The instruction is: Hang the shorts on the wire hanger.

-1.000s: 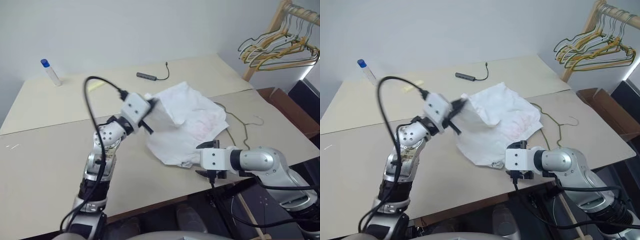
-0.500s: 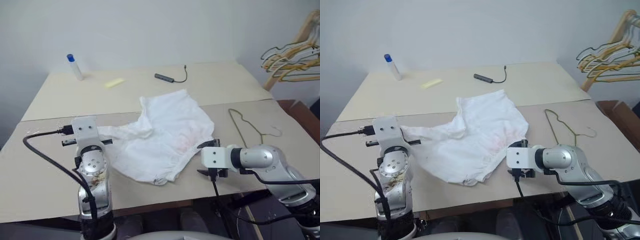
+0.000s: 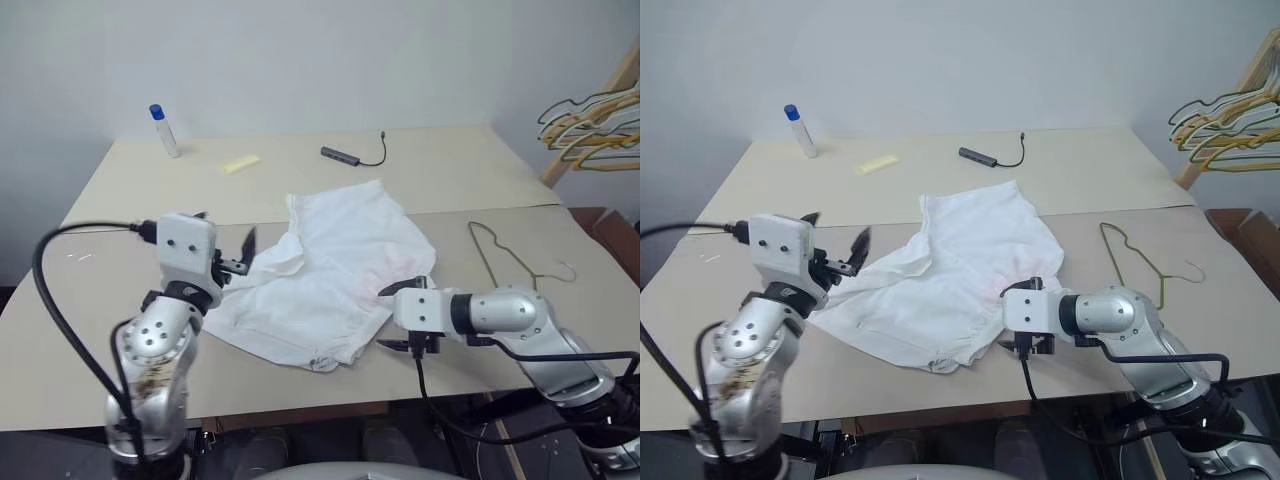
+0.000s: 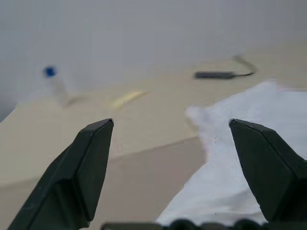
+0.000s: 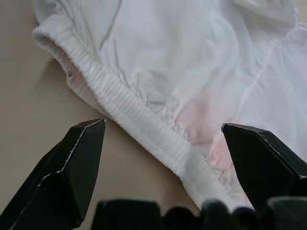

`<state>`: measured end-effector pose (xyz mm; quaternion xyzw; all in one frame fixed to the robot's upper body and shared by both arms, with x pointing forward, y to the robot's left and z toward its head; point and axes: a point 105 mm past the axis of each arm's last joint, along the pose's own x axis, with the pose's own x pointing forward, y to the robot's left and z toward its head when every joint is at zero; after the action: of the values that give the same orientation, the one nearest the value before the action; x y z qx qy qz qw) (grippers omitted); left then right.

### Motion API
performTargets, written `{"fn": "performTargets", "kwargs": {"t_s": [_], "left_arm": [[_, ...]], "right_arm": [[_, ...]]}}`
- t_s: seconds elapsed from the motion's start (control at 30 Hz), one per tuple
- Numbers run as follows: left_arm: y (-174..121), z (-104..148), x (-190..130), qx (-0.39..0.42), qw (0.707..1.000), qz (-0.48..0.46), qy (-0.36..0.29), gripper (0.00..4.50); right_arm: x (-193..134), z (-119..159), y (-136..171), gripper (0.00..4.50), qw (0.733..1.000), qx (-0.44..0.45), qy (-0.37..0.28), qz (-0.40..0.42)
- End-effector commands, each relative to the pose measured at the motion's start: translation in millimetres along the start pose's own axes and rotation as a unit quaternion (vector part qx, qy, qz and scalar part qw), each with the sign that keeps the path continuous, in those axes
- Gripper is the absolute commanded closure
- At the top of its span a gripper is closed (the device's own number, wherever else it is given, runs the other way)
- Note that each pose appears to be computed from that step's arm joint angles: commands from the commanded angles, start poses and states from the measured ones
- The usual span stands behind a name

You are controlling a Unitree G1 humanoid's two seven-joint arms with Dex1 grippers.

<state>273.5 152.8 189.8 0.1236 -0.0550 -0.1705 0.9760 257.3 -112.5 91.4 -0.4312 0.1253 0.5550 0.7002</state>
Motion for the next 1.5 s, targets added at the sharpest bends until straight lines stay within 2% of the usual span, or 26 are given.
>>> {"fn": "performTargets", "kwargs": {"t_s": [0.03, 0.13, 0.17, 0.23, 0.4, 0.57, 0.6, 0.8, 0.87, 0.93, 0.97, 1.03, 1.13, 1.23, 1.3, 1.5], "left_arm": [[-5, 10, -3, 0.034, 0.994, -0.094, -0.034, 0.37], [-7, 11, -1, 0.052, 0.987, -0.147, -0.041, 0.37], [-7, 12, 0, 0.052, 0.985, -0.157, -0.043, 0.34], [-7, 13, 1, 0.056, 0.983, -0.171, -0.048, 0.34], [-9, 13, 1, 0.061, 0.979, -0.189, -0.053, 0.34], [-12, 14, 1, 0.069, 0.975, -0.205, -0.054, 0.34], [-12, 14, 1, 0.07, 0.975, -0.206, -0.055, 0.34], [-13, 16, 3, 0.077, 0.973, -0.21, -0.059, 0.34], [-14, 16, 2, 0.081, 0.972, -0.213, -0.061, 0.34], [-13, 16, 0, 0.082, 0.972, -0.213, -0.059, 0.34], [-12, 15, 0, 0.083, 0.972, -0.212, -0.056, 0.34], [-9, 13, -2, 0.085, 0.972, -0.212, -0.053, 0.34], [-7, 13, -3, 0.087, 0.971, -0.217, -0.05, 0.34], [-5, 12, -3, 0.088, 0.969, -0.226, -0.047, 0.34], [-5, 11, -3, 0.09, 0.966, -0.239, -0.042, 0.34], [-5, 10, -5, 0.099, 0.957, -0.271, -0.031, 0.34]], "right_arm": [[15, -13, -2, 0.0, 0.997, -0.061, 0.047, -0.009], [29, -25, -11, 0.0, 0.992, -0.098, 0.076, -0.034], [32, -27, -15, 0.37, 0.99, -0.105, 0.081, -0.042], [34, -28, -23, 0.84, 0.989, -0.108, 0.078, -0.063], [27, -31, -33, 2.58, 0.986, -0.138, 0.064, -0.069], [11, -52, -52, 4.42, 0.975, -0.202, 0.075, -0.057], [7, -58, -60, 4.47, 0.971, -0.215, 0.084, -0.058], [-11, -87, -112, 4.47, 0.945, -0.276, 0.15, -0.095], [-19, -82, -123, 4.47, 0.953, -0.247, 0.138, -0.112], [-23, -66, -122, 4.03, 0.971, -0.186, 0.087, -0.118], [-24, -54, -114, 3.85, 0.979, -0.163, 0.051, -0.109], [-22, -29, -97, 3.15, 0.988, -0.12, -0.018, -0.091], [-17, 12, -69, 2.16, 0.99, -0.052, -0.112, -0.062], [-12, 35, -46, 1.09, 0.989, -0.013, -0.147, -0.023], [-5, 45, -24, 0.42, 0.989, 0.0, -0.144, 0.031], [14, 58, 9, 0.42, 0.992, -0.033, -0.07, 0.101]]}}
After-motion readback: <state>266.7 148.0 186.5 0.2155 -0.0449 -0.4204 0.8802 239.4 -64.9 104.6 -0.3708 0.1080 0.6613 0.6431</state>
